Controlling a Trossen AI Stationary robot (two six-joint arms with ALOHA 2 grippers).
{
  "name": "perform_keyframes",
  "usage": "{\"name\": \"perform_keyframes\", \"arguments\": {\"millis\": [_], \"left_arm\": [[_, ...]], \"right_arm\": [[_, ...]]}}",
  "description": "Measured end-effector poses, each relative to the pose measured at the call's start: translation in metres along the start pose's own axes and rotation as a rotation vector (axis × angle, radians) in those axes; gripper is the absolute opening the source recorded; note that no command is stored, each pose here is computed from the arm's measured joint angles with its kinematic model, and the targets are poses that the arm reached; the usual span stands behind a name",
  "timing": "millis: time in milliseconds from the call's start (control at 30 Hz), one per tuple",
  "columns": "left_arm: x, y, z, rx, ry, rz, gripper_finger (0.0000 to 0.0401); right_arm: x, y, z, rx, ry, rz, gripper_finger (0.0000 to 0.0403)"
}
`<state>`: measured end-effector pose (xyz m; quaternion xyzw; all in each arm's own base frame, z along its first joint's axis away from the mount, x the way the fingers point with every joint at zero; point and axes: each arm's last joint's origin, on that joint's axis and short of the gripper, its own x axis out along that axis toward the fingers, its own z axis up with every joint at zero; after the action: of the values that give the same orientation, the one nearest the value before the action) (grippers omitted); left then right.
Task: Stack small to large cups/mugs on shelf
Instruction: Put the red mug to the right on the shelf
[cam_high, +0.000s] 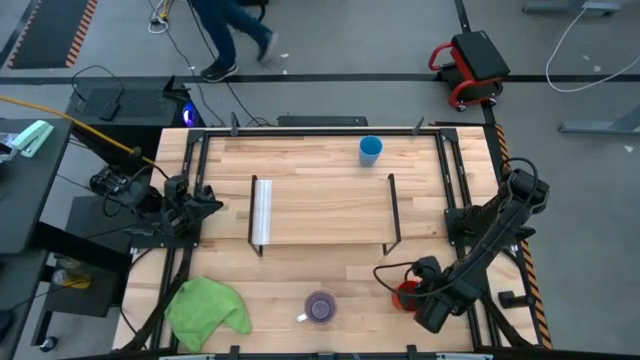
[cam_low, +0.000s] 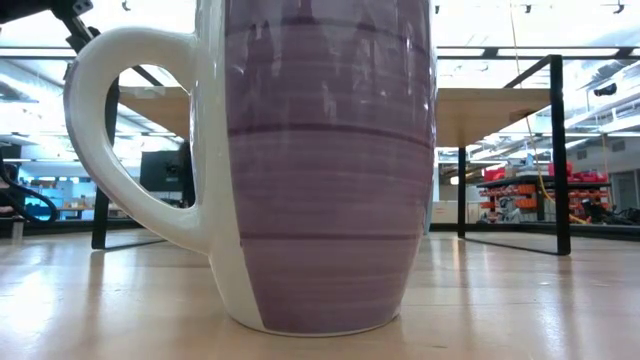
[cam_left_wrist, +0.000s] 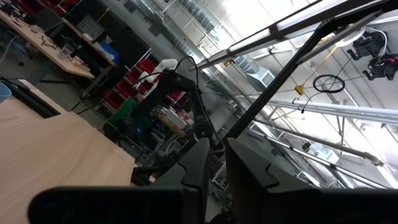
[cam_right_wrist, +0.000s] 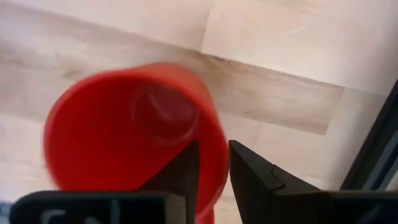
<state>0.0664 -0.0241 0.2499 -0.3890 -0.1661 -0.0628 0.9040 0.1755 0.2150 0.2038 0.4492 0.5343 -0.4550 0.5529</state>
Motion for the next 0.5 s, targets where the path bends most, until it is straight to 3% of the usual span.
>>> {"name": "perform_keyframes", "arguments": {"millis": [500], "left_arm": [[0.000, 0.001, -0.001, 0.008, 0.007, 0.006, 0.0051]], "right_arm": [[0.008, 0.009, 0.015, -0.041, 0.018, -0.015, 0.0010]]}}
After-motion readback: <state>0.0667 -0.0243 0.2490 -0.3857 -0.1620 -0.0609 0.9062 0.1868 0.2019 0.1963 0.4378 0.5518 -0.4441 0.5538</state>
